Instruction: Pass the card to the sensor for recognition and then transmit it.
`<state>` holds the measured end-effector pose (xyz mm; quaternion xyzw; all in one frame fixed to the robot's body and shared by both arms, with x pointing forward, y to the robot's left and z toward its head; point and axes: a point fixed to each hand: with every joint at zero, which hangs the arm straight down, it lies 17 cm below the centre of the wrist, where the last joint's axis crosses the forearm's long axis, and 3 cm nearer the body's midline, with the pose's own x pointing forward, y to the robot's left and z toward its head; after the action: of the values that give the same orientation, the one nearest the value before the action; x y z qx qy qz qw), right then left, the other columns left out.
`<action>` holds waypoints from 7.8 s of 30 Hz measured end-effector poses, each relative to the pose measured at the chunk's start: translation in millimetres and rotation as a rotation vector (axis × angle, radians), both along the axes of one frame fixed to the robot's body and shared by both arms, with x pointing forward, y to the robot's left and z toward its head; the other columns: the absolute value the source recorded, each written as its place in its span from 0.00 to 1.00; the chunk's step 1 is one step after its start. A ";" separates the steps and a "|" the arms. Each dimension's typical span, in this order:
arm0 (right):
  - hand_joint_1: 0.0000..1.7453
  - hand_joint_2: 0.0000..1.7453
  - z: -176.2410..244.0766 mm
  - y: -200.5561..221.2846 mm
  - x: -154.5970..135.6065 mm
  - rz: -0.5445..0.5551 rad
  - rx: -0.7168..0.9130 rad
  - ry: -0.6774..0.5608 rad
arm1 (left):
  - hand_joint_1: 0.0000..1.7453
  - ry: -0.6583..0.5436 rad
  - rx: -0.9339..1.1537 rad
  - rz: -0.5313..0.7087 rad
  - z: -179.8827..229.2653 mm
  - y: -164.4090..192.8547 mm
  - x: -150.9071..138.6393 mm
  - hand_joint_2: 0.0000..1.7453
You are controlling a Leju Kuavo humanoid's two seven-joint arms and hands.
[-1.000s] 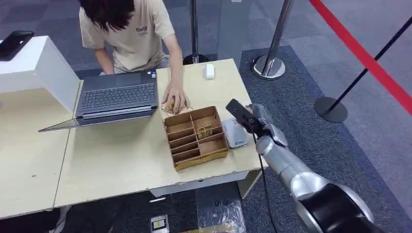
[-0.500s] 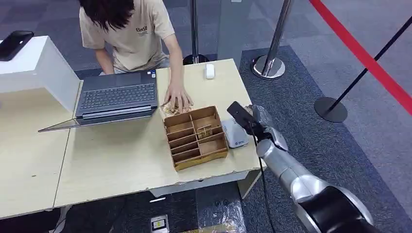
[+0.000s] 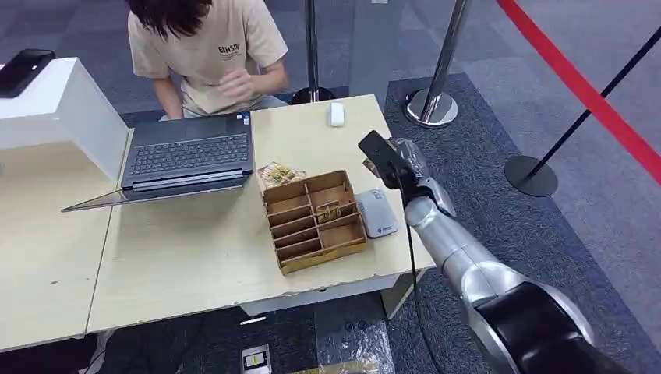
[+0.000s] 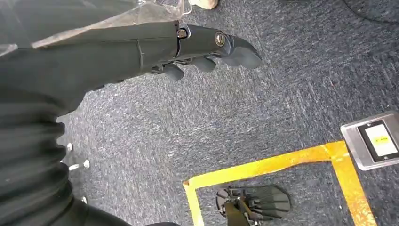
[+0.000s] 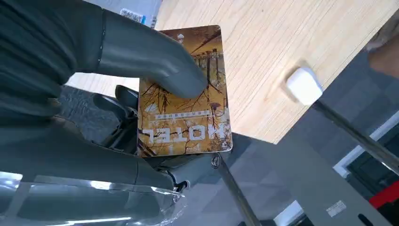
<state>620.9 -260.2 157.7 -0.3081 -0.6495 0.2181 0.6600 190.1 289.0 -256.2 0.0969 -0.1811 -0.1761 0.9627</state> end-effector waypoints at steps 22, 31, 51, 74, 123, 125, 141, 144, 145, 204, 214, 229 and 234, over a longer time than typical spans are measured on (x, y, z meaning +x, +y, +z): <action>1.00 1.00 -43.5 30.5 -21.3 0.010 0.003 0.081 | 0.00 0.000 0.006 -0.004 -0.2 1.5 -0.6 1.00; 1.00 1.00 -60.5 21.1 -29.9 -0.028 -0.027 0.109 | 0.00 -0.001 0.011 0.015 -0.2 3.9 -0.5 1.00; 1.00 1.00 -118.9 -34.6 -61.9 -0.134 -0.047 0.220 | 0.00 0.000 0.021 0.049 -0.8 11.6 -2.8 1.00; 1.00 1.00 -135.7 -36.2 -76.9 -0.128 -0.040 0.210 | 0.00 0.011 0.020 0.056 -4.8 11.5 -16.9 1.00; 1.00 1.00 188.5 104.5 -68.2 0.240 -0.313 -0.720 | 0.00 -0.013 0.008 -0.001 1.2 4.3 3.7 1.00; 1.00 1.00 204.5 115.4 -66.1 0.241 -0.407 -0.770 | 0.00 -0.017 0.006 -0.018 2.6 1.7 8.3 1.00; 1.00 1.00 251.1 144.3 -33.5 0.246 -0.952 -0.917 | 0.00 -0.041 -0.011 -0.088 9.8 -28.8 27.7 1.00; 1.00 1.00 246.7 134.4 -23.6 0.230 -0.969 -0.880 | 0.00 -0.041 -0.010 -0.094 9.7 -30.8 27.1 1.00; 1.00 1.00 243.8 130.8 -19.2 0.227 -0.975 -0.862 | 0.00 -0.042 -0.011 -0.096 9.9 -31.7 27.7 1.00; 0.00 0.00 123.4 82.9 8.7 0.285 -0.929 -0.495 | 0.00 -0.029 -0.036 -0.089 8.9 -36.1 24.0 1.00; 0.00 0.00 111.5 83.8 -16.9 0.235 -0.461 -0.485 | 0.00 -0.026 -0.029 -0.028 4.2 -22.4 11.5 1.00; 0.00 1.00 88.0 148.6 -103.2 0.433 -0.077 -0.391 | 0.00 -0.006 0.003 0.023 -3.8 4.8 -13.9 1.00; 0.02 1.00 92.6 151.3 -112.9 0.450 -0.115 -0.421 | 0.00 -0.008 0.007 0.023 -3.6 5.7 -13.2 1.00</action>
<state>508.0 -108.9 250.2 -0.2317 -0.8103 0.3264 0.4279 176.8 294.7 -259.8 0.1031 -0.1834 -0.1654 0.9635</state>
